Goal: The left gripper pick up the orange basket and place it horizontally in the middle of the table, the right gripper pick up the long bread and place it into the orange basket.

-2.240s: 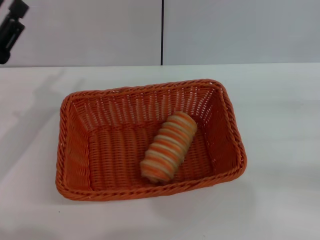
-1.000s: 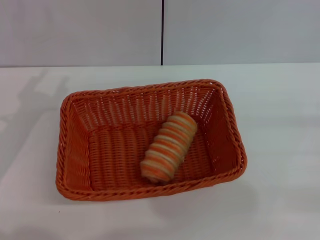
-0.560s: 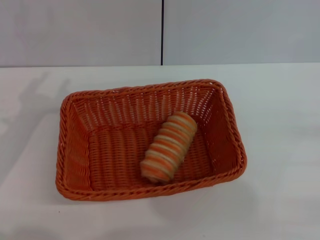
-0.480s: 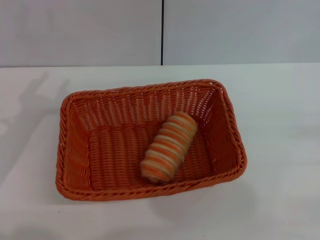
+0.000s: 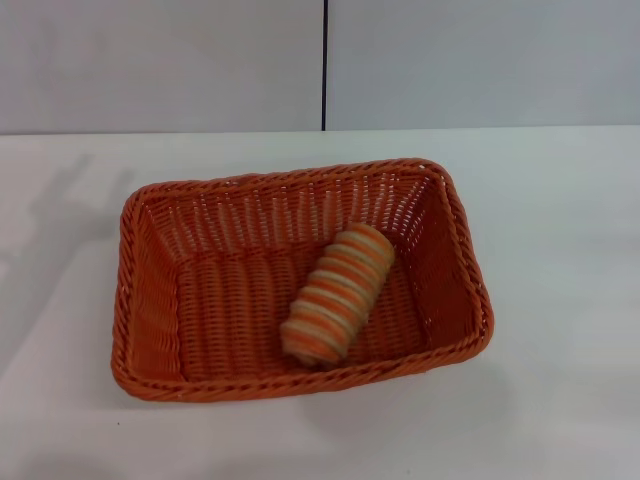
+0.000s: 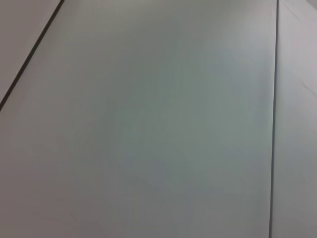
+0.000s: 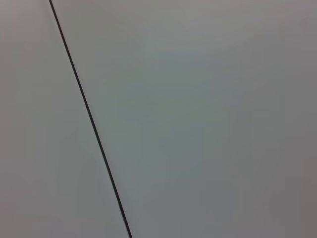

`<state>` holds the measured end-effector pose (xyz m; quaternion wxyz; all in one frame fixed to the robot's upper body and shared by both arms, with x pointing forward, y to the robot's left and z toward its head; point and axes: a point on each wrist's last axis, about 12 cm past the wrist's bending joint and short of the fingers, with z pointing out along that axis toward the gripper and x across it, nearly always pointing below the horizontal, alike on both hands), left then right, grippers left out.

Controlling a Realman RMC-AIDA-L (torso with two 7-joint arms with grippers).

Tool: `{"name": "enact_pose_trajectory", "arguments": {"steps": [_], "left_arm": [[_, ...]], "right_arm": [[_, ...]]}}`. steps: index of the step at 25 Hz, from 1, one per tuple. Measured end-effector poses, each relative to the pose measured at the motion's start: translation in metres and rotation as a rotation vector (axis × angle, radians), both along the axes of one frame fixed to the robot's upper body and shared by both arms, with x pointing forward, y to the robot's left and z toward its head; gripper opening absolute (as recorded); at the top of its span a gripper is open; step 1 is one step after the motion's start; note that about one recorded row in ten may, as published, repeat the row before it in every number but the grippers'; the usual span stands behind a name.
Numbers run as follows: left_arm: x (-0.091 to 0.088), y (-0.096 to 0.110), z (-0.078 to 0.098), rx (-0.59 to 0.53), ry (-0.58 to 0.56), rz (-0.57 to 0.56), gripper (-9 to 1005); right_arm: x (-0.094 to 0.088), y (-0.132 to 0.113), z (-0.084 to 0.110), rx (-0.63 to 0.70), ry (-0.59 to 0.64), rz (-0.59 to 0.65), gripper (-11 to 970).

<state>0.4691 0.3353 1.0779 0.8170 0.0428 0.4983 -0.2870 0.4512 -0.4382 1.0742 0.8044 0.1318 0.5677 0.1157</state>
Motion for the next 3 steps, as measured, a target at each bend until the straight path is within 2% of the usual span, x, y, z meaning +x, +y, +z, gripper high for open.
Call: {"name": "enact_pose_trajectory", "arguments": {"steps": [3], "left_arm": [[-0.0017, 0.0006, -0.0005, -0.002, -0.001, 0.002, 643]], "right_arm": [[0.0117, 0.0017, 0.0016, -0.045, 0.013, -0.015, 627]]}}
